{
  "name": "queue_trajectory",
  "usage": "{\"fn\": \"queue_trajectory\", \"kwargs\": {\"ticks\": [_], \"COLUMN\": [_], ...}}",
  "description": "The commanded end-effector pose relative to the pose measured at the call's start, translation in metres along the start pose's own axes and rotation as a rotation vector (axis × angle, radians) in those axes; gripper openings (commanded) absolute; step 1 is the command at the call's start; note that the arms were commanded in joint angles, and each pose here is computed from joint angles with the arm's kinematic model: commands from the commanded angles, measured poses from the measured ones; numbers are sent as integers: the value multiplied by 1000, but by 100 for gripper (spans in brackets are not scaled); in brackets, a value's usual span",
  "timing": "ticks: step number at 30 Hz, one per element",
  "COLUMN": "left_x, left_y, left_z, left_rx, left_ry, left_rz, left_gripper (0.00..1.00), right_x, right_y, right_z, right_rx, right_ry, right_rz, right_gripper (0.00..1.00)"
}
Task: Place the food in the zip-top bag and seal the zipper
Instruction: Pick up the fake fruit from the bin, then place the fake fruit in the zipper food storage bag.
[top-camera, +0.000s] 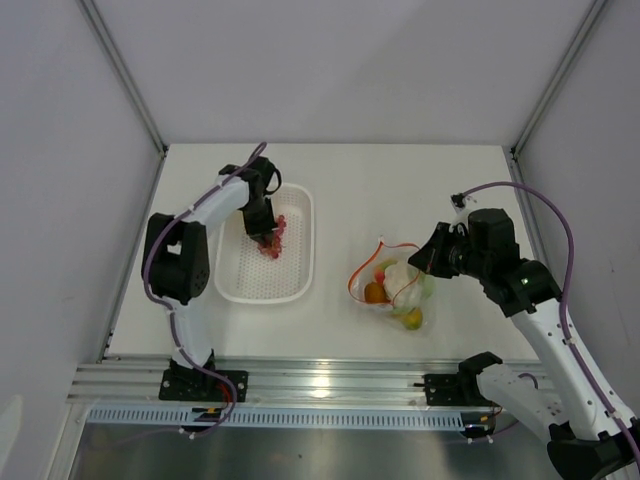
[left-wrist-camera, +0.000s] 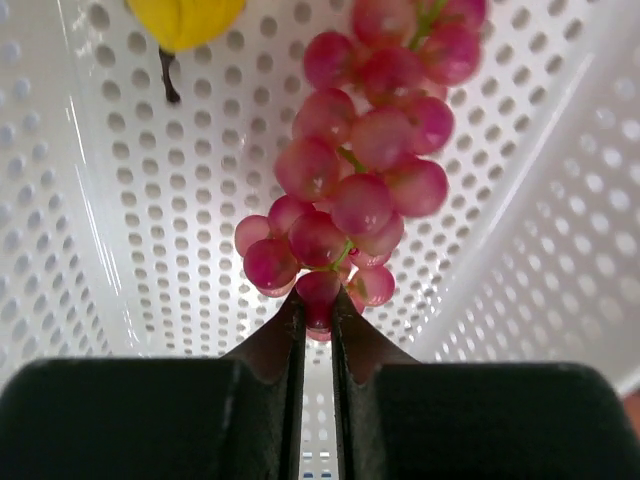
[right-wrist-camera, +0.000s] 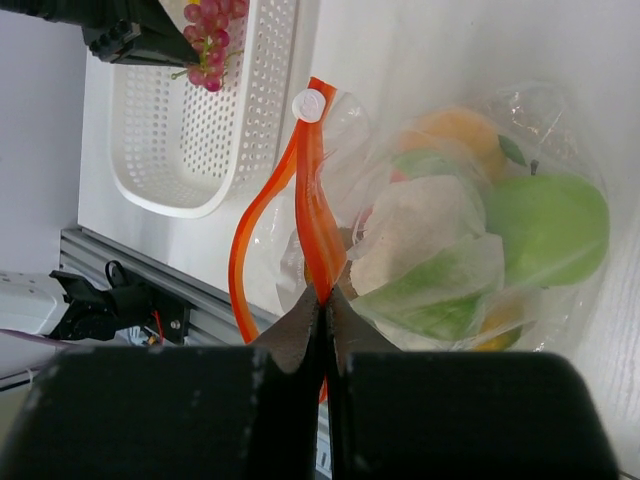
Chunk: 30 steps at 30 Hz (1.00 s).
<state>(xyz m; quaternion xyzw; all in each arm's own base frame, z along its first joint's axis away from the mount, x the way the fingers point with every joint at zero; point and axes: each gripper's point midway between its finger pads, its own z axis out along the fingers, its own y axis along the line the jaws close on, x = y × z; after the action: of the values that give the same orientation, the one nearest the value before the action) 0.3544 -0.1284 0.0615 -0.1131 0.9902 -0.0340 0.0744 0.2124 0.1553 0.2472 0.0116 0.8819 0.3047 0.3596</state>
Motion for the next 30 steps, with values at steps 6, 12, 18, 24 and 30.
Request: {"fn": "queue_trajectory", "kwargs": {"ticks": [6,12,18,24,30], "left_x": [11,48,107,154,192], "left_y": [-35,-67,-106,-124,-149], "left_z": [-100,-173,-239,-273,-295], "left_rx": [196,352,571,731,863], "left_ry": [-194,-272,-291,-254,-194], "left_rz": [56,172,315,389,467], "left_gripper": [1,1,3,4,5], "right_x": [-11,-10,-8,-6,-5], "right_y": [13,12,11,8,8], "right_z": [8,13,16,18,23], "right_rx": [-68,-67,-59,-46,-47], "right_ry": [-29,-19,-8,-3,2], "right_rz": [-2,-2,-6,-11,-9], "right_gripper": [0,0,0,0,0]}}
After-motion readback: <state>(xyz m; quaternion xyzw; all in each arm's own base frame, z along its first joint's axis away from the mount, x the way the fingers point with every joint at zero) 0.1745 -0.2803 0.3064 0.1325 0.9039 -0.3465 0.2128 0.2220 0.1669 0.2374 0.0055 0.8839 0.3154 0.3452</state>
